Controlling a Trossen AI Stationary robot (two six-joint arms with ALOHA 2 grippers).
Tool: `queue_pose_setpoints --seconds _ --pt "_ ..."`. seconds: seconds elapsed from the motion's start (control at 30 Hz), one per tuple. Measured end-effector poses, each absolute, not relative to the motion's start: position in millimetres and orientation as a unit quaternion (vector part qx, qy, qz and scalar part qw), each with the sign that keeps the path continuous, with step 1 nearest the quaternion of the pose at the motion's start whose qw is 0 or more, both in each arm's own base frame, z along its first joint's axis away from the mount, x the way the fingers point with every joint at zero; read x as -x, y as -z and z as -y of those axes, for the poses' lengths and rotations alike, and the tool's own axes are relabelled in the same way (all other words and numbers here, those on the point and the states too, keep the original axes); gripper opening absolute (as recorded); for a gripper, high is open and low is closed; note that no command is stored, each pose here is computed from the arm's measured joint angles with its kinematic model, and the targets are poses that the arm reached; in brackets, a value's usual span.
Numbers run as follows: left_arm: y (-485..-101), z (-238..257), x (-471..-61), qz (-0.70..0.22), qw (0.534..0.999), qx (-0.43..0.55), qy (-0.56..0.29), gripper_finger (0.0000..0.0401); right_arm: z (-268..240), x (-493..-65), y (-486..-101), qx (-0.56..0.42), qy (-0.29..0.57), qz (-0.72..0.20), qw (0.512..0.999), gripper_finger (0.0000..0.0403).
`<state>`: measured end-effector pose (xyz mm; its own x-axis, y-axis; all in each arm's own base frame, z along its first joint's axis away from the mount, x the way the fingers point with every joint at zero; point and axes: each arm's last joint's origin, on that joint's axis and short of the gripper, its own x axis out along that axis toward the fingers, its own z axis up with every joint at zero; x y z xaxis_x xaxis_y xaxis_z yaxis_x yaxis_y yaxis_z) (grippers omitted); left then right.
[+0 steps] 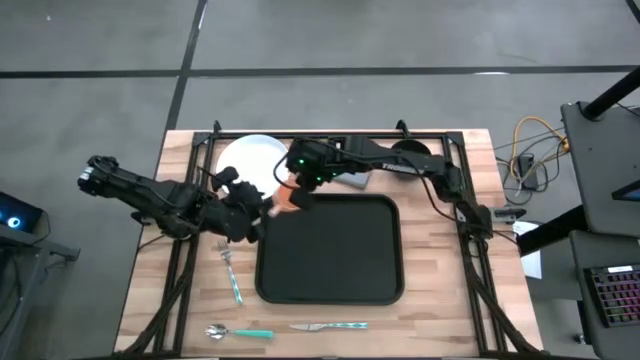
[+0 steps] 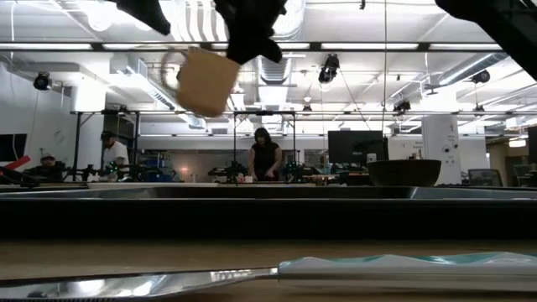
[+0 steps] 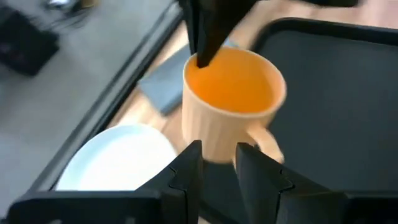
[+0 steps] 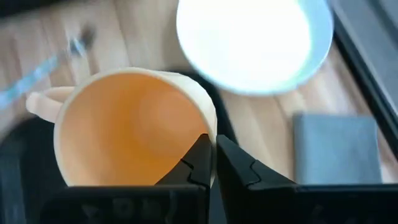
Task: Set up tray
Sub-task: Put the orange mug on the black serving tray
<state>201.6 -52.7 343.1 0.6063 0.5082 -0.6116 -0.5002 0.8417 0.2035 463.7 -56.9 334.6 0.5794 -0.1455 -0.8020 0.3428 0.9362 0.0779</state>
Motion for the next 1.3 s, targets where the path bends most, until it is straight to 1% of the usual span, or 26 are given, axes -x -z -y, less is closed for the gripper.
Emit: queue_pose_setpoints --seconds 0.07,0.2,0.53,0.67,0.77,0.87,0.93,1.1,1.2,1.3 --pt "-338 52 -201 -0.344 0.891 -0.018 -0.296 0.0079 63 -467 -334 -0.140 0.134 -0.415 0.889 0.0008" --pt "-330 50 -200 -0.336 0.883 -0.034 -0.326 0.0079 75 -467 -332 -0.172 0.152 -0.403 0.886 0.0008" --pt "-290 50 -195 -0.394 0.855 -0.107 -0.318 0.0079 77 -468 -331 -0.190 0.156 -0.394 0.886 0.0008" --pt "-286 50 -194 -0.400 0.853 -0.110 -0.317 0.0079 78 -466 -329 -0.193 0.159 -0.402 0.881 0.0008" --pt "-292 51 -193 -0.394 0.859 -0.110 -0.309 0.0081 79 -464 -324 -0.193 0.164 -0.420 0.872 0.0008" --pt "-299 55 -190 -0.383 0.870 -0.102 -0.293 0.0096 85 -458 -320 -0.191 0.173 -0.445 0.858 0.0008" --pt "-301 59 -188 -0.380 0.875 -0.102 -0.283 0.0113 91 -458 -320 -0.195 0.181 -0.441 0.857 0.0008" --pt "-292 68 -183 -0.382 0.878 -0.113 -0.264 0.0163 94 -462 -322 -0.198 0.176 -0.418 0.869 0.0008" --pt "-282 69 -182 -0.371 0.878 -0.117 -0.280 0.0178 90 -463 -322 -0.208 0.153 -0.418 0.871 0.0008" --pt "-272 67 -180 -0.360 0.872 -0.129 -0.305 0.0182 91 -463 -322 -0.208 0.153 -0.418 0.871 0.0008"
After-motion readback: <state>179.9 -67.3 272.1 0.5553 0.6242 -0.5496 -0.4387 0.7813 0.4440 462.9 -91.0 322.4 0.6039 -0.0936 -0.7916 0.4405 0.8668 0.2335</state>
